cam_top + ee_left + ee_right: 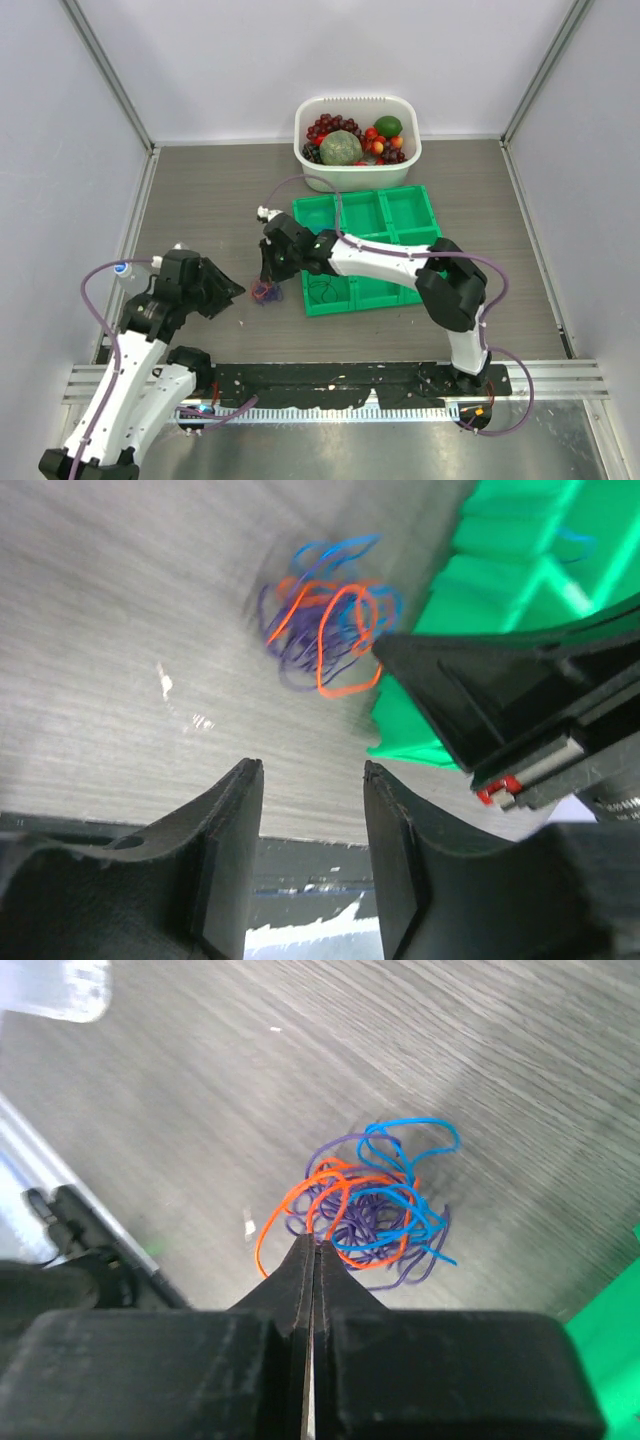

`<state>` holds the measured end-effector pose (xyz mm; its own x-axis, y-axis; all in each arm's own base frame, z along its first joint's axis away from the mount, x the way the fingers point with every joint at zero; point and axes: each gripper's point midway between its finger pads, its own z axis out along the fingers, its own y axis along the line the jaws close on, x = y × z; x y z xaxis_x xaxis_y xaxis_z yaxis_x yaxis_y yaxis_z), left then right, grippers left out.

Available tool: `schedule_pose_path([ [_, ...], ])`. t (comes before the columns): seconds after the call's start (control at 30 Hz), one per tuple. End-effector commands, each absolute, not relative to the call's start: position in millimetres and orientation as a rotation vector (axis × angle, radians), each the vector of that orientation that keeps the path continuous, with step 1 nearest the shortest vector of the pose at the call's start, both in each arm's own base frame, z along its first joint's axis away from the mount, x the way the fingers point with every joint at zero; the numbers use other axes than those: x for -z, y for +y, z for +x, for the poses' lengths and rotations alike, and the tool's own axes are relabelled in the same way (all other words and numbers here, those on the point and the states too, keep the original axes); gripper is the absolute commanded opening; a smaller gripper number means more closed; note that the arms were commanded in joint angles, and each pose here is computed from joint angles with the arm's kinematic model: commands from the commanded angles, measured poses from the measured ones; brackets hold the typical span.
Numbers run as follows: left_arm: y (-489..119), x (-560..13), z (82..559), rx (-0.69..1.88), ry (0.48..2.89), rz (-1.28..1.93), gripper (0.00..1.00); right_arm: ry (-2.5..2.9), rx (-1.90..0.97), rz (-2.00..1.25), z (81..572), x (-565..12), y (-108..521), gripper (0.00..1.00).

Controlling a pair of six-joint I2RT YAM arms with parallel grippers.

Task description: Untangle the cables

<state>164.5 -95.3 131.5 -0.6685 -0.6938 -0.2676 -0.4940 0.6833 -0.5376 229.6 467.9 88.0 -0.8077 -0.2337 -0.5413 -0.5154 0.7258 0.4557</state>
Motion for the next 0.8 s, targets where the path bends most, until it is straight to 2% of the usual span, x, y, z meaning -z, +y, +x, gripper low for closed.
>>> schedule_pose_path([
  [0.0, -80.6, -183.9, 186.6, 0.604, 2.190, -0.804, 0.46, 2.262, -1.121, -0.625, 219.0, -206.5, 478.5, 0.01],
  [0.1, -80.8, -204.0, 192.1, 0.657, 2.072, -0.729, 0.47, 2.265, -1.257, -0.563, 222.9, -234.6, 475.9, 0.01],
  [0.3, -79.5, -230.0, 190.7, 0.720, 1.902, -0.612, 0.59, 2.220, -1.463, -0.528, 219.8, -285.3, 478.1, 0.01],
  [0.37, -77.7, -238.6, 190.9, 0.721, 1.852, -0.577, 0.60, 2.186, -1.526, -0.510, 219.4, -307.4, 480.2, 0.01],
  [0.5, -80.2, -254.0, 193.4, 0.734, 1.787, -0.494, 0.61, 2.124, -1.595, -0.492, 218.5, -342.6, 482.0, 0.01],
  [0.6, -88.6, -262.8, 196.3, 0.770, 1.755, -0.418, 0.66, 2.087, -1.631, -0.478, 219.3, -361.1, 482.9, 0.01],
  [0.67, -85.5, -259.5, 197.8, 0.744, 1.778, -0.441, 0.62, 2.076, -1.605, -0.494, 222.1, -357.5, 483.0, 0.01],
  [0.77, -53.1, -232.4, 198.4, 0.567, 1.857, -0.706, 0.52, 2.146, -1.454, -0.531, 228.2, -325.1, 474.4, 0.01],
])
